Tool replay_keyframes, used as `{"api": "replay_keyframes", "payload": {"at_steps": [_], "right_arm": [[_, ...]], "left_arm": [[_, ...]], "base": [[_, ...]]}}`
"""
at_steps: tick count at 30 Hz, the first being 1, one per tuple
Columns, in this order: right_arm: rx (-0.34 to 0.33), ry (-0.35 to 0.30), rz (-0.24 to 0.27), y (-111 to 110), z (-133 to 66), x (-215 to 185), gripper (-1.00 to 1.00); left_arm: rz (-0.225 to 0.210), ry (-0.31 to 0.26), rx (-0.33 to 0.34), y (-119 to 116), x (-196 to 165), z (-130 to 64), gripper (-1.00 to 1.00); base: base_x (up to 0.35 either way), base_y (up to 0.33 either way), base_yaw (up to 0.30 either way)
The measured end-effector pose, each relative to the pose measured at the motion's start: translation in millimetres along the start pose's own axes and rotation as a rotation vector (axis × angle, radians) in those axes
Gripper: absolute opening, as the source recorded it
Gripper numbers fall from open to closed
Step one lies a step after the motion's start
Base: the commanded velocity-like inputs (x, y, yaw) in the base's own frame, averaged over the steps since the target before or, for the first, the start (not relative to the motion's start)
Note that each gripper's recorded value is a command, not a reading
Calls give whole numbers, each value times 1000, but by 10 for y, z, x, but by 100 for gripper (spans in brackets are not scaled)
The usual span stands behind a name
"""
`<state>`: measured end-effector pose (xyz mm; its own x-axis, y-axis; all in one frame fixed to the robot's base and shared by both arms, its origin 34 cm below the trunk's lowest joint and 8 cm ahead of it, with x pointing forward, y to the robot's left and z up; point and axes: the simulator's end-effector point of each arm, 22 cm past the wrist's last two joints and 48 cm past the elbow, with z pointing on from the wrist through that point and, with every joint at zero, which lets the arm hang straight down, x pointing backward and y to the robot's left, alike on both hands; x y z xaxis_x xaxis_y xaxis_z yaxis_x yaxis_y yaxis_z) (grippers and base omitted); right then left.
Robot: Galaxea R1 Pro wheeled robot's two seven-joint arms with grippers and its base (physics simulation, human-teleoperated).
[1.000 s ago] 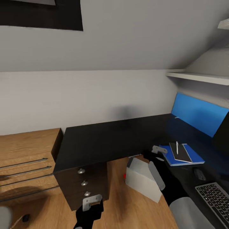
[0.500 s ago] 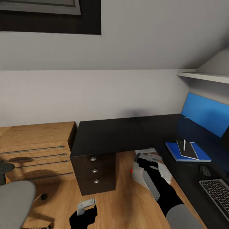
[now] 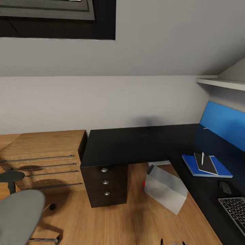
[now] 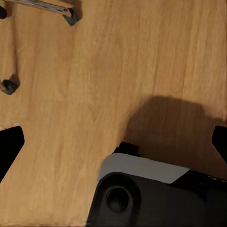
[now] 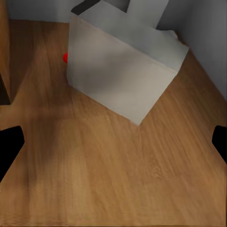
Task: In the bedroom, organize the workspace by keeping the computer under the desk, ensuring the monitor is on the desk, placing the keyboard on the desk next to the monitor, placing the mouse on the desk next to the keyboard, moving the folder from the swivel chair onto the desk next to the mouse, stacking the notebook on top of the folder with the pen on top of the notebook, and positioning the swivel chair next to the desk.
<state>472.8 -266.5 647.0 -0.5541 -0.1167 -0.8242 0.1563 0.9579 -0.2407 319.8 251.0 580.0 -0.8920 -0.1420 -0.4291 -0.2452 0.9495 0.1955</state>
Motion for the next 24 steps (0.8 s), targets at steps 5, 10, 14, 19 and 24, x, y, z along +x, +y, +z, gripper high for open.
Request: {"api": "replay_keyframes", "payload": {"at_steps": [5,10,14,19,24], "right_arm": [[2,1,-2,-94,-91,46,100],[12,-48,23,-198,-218,4,100],[12,-85,41,-231,-288,-77,100],[12,-98,47,-252,-338,-138,100],[11,-112,55,-262,-381,-212,100]], "left_arm": [[15,14,58,-1,149,-33,100],[28,18,58,150,163,-45,100],[32,16,49,257,145,-64,100],[31,11,45,301,118,-113,100],[19,-1,37,356,72,-157,100]], "base": [[0,0,212],[0,0,264],[0,0,276],[0,0,278],[0,0,279]]}}
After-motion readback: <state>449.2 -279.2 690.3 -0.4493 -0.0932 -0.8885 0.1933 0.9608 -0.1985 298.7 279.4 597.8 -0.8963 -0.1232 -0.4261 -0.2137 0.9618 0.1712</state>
